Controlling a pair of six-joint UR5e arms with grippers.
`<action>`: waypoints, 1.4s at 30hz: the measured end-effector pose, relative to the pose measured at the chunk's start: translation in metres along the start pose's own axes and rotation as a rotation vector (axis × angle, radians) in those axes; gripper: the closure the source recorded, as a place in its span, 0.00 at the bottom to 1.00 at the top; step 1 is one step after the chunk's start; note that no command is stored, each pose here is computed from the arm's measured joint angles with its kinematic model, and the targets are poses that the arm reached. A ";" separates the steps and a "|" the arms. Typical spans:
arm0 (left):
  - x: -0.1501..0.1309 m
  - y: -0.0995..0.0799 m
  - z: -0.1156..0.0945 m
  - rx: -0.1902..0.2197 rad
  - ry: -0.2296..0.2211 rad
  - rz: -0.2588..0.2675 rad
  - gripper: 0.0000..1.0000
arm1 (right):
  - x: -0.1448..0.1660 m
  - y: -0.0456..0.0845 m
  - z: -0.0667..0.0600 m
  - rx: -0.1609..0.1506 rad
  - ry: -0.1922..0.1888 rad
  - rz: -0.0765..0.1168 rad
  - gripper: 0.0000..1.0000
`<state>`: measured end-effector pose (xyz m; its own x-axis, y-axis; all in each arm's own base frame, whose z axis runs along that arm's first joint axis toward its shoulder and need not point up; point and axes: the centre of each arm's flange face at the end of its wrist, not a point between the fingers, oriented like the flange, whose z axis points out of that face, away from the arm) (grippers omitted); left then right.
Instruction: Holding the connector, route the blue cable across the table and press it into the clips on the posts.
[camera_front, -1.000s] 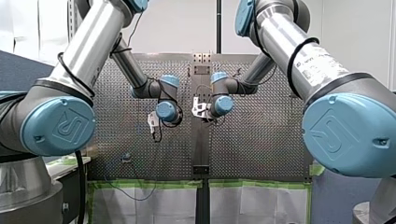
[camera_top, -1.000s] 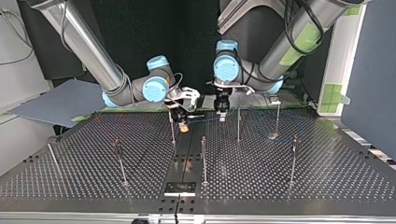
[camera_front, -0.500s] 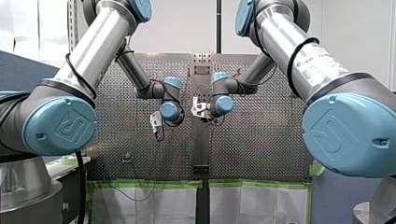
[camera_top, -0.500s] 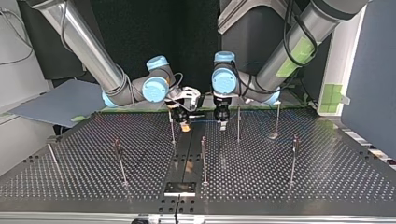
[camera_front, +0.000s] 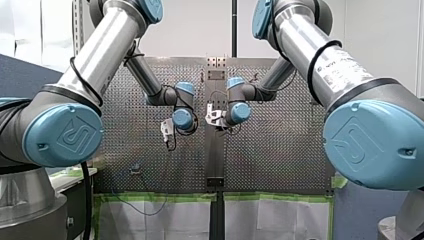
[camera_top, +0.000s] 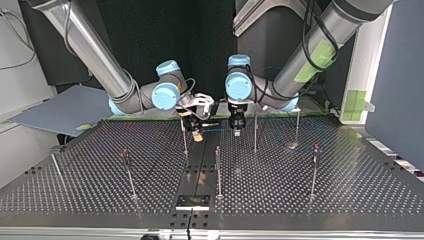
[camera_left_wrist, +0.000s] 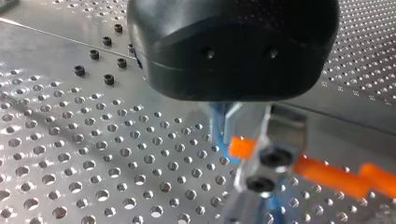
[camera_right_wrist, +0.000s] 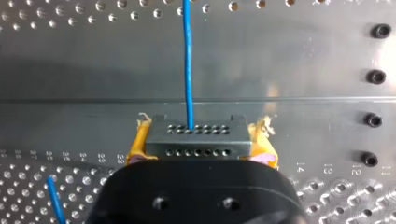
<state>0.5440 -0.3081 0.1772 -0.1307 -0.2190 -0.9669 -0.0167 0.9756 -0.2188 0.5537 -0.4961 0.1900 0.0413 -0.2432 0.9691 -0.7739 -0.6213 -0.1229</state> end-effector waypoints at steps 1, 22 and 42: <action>0.000 0.000 0.000 -0.003 0.000 0.000 1.00 | 0.000 0.000 0.000 0.000 0.000 0.000 1.00; -0.032 -0.013 -0.029 -0.049 -0.004 0.010 1.00 | 0.074 -0.008 -0.029 0.007 0.065 -0.003 1.00; -0.104 -0.014 -0.069 -0.042 -0.074 -0.008 1.00 | 0.155 -0.020 -0.094 0.009 0.077 0.031 1.00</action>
<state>0.4898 -0.2985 0.2902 -0.0564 -0.2253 -0.9727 -0.0595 0.9732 -0.2220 0.5160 -0.4510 0.3632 -0.0316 -0.2051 0.9782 -0.7681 -0.6212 -0.1551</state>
